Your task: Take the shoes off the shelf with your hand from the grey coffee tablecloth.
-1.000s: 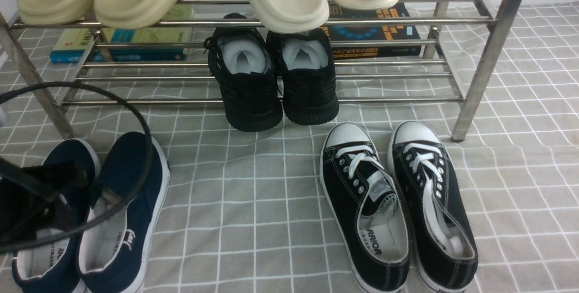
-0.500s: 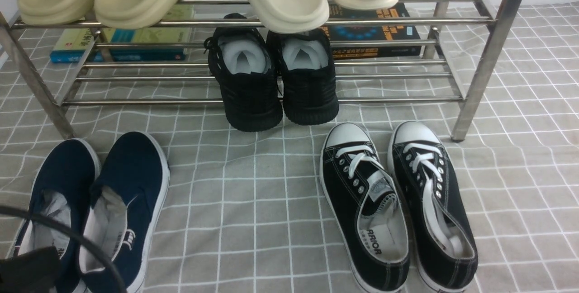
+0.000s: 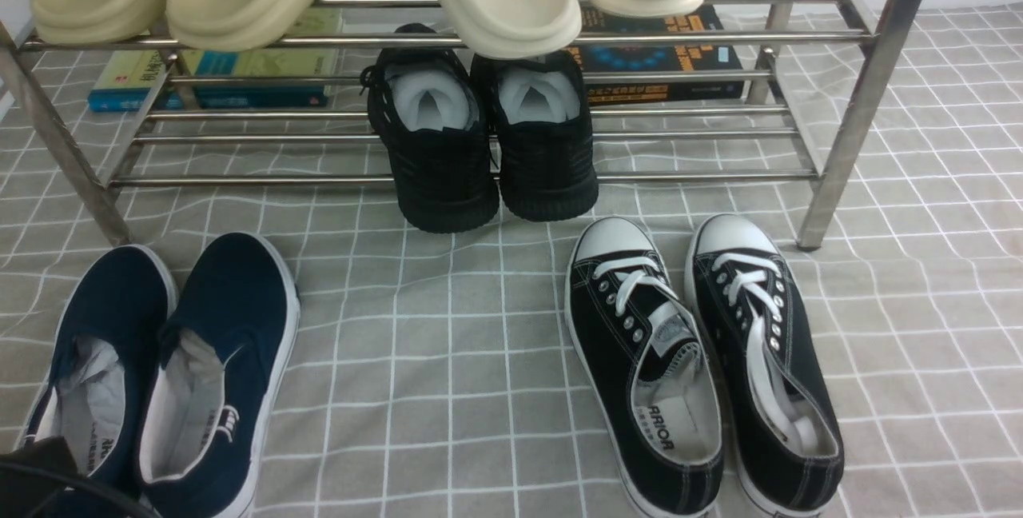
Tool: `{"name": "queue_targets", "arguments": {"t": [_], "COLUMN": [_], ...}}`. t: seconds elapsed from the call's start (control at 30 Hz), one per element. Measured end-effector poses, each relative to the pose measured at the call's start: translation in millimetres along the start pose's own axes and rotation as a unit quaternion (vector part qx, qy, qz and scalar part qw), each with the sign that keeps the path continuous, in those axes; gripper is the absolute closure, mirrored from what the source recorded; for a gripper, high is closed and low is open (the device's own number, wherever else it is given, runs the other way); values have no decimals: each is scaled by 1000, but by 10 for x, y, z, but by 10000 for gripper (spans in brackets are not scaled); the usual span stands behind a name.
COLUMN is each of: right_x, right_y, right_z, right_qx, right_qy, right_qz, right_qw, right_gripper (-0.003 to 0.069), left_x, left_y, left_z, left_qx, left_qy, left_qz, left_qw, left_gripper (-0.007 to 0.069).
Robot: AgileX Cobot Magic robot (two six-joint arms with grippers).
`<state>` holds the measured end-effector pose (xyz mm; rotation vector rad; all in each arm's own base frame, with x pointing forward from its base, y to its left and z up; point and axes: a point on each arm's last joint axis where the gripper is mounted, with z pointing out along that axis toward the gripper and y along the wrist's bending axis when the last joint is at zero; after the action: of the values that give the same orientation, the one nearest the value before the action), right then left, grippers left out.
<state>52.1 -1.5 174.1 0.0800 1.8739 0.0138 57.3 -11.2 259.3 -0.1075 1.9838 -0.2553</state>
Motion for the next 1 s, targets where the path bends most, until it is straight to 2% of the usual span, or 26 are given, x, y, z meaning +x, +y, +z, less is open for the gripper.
{"name": "queue_targets", "arguments": {"t": [0.2,0.4,0.53,0.73,1.0], "right_x": [0,0,0,0,0], "right_y": [0,0,0,0,0], "right_z": [0,0,0,0,0], "right_qx": [0,0,0,0,0], "right_qy": [0,0,0,0,0], "right_qz": [0,0,0,0,0], "right_qw": [1000,1000,1000,1000,1000], "right_gripper": [420,420,420,420,420], "left_x": [132,583,773,772,770], "left_y": [79,269,328,327,326], "left_z": [94,257,312,285,280], "left_qx": [-22,-62,-68,-63,-62], "left_qy": [-1,-16,-25,-60,-63], "left_qz": [17,23,29,32,32], "left_qw": [1000,998,997,996,996], "left_gripper": [617,613,610,605,594]}}
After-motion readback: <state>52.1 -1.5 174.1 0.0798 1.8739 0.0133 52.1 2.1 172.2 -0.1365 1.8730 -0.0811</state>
